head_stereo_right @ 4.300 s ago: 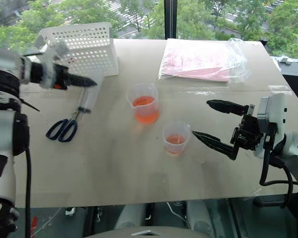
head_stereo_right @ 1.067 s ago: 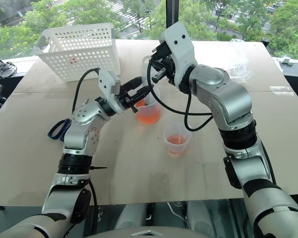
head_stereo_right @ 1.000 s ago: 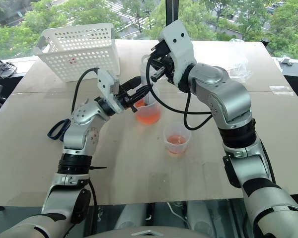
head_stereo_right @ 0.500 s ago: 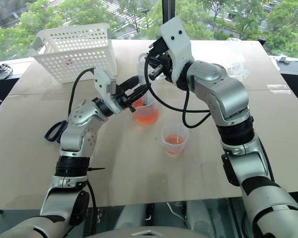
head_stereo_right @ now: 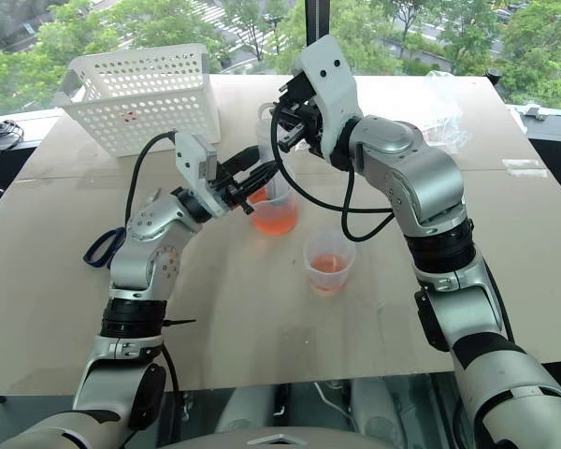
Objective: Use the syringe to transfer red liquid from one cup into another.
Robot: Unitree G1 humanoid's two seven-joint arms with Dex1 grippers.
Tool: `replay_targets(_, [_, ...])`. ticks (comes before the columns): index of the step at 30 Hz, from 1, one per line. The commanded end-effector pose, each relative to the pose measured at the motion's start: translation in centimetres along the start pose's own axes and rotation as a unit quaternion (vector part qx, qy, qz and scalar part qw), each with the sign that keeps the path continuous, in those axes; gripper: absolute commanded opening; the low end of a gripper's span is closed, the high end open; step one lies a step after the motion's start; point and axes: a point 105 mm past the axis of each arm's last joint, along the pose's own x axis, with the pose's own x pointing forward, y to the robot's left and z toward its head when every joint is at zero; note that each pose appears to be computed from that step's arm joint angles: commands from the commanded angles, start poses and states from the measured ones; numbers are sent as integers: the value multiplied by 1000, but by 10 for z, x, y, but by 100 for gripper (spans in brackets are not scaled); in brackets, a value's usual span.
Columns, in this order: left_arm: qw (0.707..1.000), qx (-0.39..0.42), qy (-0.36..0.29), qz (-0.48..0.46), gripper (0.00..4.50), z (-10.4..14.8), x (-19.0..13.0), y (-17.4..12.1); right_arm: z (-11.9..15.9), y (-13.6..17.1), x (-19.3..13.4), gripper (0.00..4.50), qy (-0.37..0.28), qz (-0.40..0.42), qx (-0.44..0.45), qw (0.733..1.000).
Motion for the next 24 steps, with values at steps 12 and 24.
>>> replay_targets(12, [998,-2,13,-54,132,-5,3,-25,74,-17,-15,4,-117,-40,-59,991])
replay_targets(24, [998,-4,16,-53,132,-11,0,-24,77,-19,-16,4,-119,-42,-62,990])
